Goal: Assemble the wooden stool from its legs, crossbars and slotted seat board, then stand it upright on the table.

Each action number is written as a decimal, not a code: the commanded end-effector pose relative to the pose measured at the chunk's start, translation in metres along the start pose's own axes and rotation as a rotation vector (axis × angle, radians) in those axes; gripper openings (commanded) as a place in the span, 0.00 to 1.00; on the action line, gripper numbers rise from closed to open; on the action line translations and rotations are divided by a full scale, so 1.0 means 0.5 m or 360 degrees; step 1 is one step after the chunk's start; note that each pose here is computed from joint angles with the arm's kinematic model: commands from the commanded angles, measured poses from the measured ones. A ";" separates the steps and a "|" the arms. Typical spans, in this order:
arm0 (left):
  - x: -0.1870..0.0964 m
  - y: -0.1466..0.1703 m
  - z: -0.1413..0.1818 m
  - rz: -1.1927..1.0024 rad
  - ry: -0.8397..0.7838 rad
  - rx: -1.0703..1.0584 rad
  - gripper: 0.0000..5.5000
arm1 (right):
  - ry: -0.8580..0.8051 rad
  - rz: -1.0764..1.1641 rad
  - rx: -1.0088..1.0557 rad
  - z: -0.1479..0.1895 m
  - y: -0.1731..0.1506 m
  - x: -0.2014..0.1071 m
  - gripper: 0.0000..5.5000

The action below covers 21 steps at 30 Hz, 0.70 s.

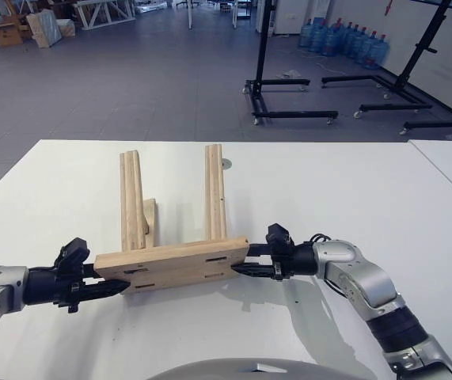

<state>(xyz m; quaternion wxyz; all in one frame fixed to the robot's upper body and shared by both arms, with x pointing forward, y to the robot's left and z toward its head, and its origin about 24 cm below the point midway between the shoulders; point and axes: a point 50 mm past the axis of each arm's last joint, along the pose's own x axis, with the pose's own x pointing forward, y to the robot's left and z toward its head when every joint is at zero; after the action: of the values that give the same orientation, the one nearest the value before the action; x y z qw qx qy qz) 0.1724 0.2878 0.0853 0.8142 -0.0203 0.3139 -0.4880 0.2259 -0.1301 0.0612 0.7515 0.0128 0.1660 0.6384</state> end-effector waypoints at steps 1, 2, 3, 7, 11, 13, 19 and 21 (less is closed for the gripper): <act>0.020 -0.004 0.015 -0.0071 -0.0096 -0.0076 0.41 | -0.0079 0.0045 0.0105 0.008 0.025 -0.009 0.32; 0.024 -0.015 0.023 -0.0122 -0.0115 -0.0072 0.41 | -0.0154 0.0054 0.0152 0.024 0.033 -0.014 0.32; 0.028 -0.030 0.042 -0.0189 -0.0167 -0.0068 0.41 | -0.0257 0.0075 0.0213 0.047 0.043 -0.020 0.32; 0.032 -0.075 0.140 -0.0364 -0.0424 -0.0113 0.39 | -0.0718 0.0209 0.0414 0.159 0.072 -0.056 0.32; 0.024 -0.092 0.220 -0.0530 -0.0668 -0.0287 0.36 | -0.1184 0.0197 0.0686 0.228 0.071 -0.093 0.32; 0.024 -0.083 0.270 -0.0497 -0.0879 -0.0399 0.34 | -0.1366 0.0117 0.0860 0.242 0.063 -0.099 0.32; 0.087 -0.027 0.379 -0.0146 -0.1233 -0.0886 0.30 | -0.1733 -0.0229 0.1244 0.276 0.024 -0.104 0.27; 0.115 -0.013 0.387 -0.0048 -0.1236 -0.1059 0.29 | -0.1779 -0.0443 0.1345 0.276 -0.009 -0.107 0.27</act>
<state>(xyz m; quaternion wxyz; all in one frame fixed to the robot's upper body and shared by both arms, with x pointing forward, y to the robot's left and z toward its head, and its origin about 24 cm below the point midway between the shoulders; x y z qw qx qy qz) 0.2585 0.2113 0.1939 0.8116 -0.4044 0.1178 -0.4049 0.2457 -0.1655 0.1593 0.7629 0.5537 0.0324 0.3321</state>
